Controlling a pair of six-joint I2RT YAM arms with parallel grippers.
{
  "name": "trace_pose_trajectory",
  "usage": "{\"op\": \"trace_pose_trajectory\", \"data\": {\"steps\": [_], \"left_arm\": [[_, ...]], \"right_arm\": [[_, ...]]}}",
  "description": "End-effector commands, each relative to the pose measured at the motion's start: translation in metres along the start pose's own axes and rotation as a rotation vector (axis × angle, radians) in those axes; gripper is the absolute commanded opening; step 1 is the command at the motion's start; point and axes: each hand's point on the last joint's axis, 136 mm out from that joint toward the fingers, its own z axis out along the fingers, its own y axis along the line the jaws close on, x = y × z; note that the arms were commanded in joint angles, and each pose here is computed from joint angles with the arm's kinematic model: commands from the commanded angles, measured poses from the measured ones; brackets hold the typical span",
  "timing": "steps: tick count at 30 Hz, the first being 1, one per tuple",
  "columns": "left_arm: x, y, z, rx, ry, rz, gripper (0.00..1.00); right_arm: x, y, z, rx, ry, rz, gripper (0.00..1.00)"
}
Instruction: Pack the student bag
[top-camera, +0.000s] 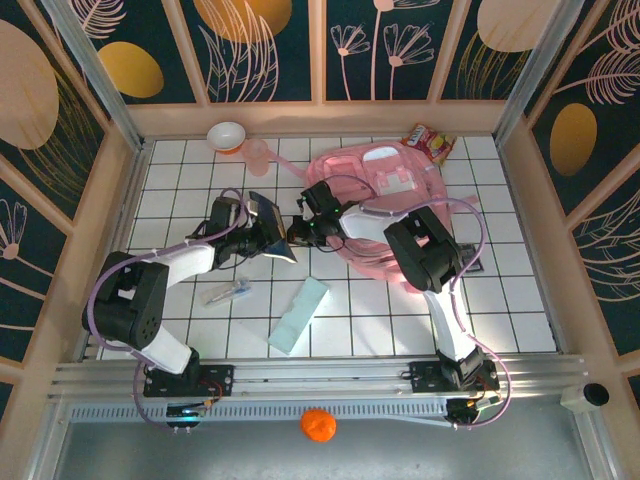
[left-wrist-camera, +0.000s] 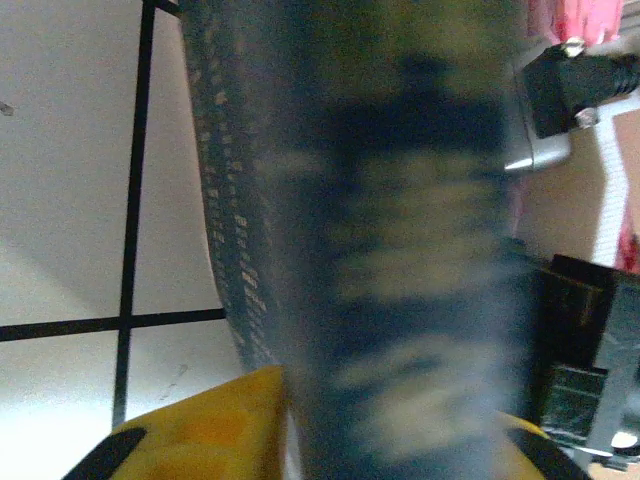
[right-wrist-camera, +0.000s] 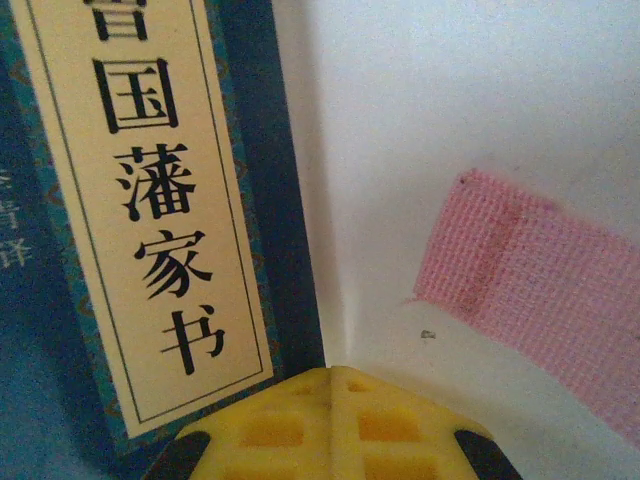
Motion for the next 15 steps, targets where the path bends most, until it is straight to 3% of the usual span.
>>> {"op": "trace_pose_trajectory", "data": {"steps": [1,8,11,15], "left_arm": [[-0.004,0.010,-0.002,-0.089,-0.015,0.049,0.18],[-0.015,0.012,-0.018,-0.164,-0.076,0.133,0.00],[-0.022,-0.012,-0.028,-0.082,-0.116,0.199,0.00],[-0.029,-0.072,-0.052,0.150,-0.183,0.349,0.00]], "right_arm": [[0.017,0.001,0.002,0.002,0.042,0.007,0.00],[-0.006,0.028,-0.043,-0.039,-0.077,-0.030,0.19],[-0.021,0.050,-0.079,-0.082,-0.168,-0.066,0.28],[-0.033,0.074,-0.140,-0.106,-0.334,-0.146,0.38]]}}
